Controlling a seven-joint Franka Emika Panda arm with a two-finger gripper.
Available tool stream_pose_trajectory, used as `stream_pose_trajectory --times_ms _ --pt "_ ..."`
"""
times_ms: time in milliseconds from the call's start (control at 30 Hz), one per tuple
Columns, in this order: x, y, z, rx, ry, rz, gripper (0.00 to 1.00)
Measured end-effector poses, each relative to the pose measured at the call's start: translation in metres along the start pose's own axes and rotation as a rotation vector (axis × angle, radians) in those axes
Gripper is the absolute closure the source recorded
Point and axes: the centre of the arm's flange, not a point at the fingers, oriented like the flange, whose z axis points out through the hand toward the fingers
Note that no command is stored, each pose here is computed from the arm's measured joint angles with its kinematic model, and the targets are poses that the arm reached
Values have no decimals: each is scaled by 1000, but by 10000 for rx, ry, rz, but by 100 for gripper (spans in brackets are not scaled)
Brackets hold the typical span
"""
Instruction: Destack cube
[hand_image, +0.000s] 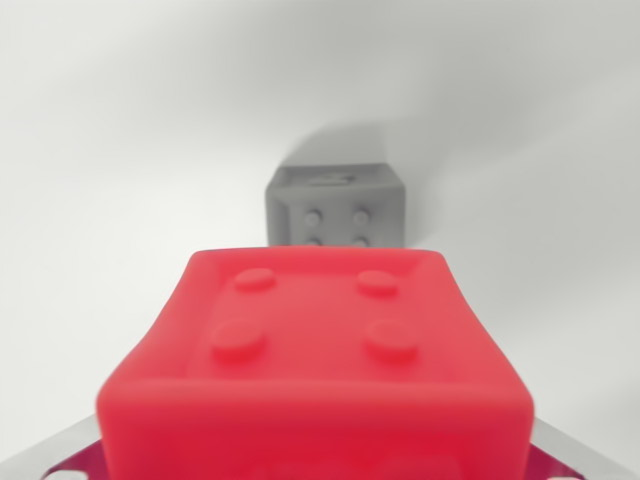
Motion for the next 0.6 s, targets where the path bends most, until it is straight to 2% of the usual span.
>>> stream_pose_trajectory --times_ms 233,367,500,600 --pt "0 0 -22 9 0 -1 100" --pt "0 1 -33 48 0 3 100" --pt "4 6 -29 -36 22 59 100" --pt "9 10 -24 -70 35 125 100"
